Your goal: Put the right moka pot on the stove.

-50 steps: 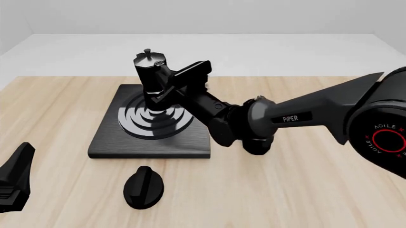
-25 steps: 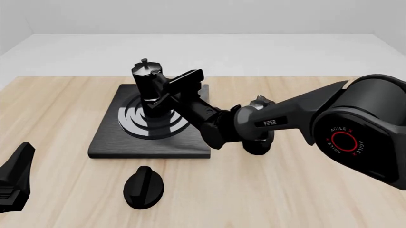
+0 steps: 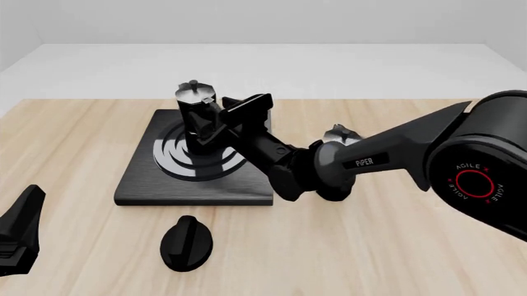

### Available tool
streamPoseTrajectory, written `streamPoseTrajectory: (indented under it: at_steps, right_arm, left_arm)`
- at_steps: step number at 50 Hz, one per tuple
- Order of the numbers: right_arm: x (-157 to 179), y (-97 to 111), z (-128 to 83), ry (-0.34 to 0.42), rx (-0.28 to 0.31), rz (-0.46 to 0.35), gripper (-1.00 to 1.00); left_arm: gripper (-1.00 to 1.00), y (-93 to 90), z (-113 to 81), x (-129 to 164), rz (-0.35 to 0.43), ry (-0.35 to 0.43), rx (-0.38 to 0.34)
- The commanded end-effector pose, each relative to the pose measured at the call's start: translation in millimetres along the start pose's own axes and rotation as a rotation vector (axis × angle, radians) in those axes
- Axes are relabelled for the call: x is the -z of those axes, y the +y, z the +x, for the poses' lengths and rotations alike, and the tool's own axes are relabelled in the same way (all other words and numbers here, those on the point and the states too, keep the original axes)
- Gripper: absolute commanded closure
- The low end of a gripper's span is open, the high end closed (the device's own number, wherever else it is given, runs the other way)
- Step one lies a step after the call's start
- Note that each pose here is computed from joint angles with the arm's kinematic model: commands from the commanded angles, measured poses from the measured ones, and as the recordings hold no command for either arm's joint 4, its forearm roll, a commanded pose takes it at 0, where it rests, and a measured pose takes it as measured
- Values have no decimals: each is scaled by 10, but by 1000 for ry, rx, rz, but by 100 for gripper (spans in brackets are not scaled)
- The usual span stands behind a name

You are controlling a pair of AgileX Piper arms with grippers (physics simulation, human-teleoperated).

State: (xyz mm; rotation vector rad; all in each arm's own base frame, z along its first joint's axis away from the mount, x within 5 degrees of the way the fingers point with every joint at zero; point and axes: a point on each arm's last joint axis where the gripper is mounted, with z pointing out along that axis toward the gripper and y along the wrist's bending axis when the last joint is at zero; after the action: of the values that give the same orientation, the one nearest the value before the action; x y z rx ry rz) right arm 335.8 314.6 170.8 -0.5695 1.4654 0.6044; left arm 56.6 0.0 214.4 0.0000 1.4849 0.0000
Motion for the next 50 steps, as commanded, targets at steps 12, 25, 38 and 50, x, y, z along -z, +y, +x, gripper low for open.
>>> streamPoseTrajectory:
  at_steps: [12,25,38,50]
  right_arm:
    - [396,115,-316,-20,9,-27,-100]
    - [728,260,-556,-25,4,-66,-100]
    - [1160,292,-865,-54,-21,-83,-100]
    - [1574,334,-1139,-80,-7,-107,-100]
  left_arm:
    - [-100,0,0,0,0,0,0]
    - [-100,0,0,0,0,0,0]
    - [-100,0,0,0,0,0,0]
    - [-100,0,0,0,0,0,0]
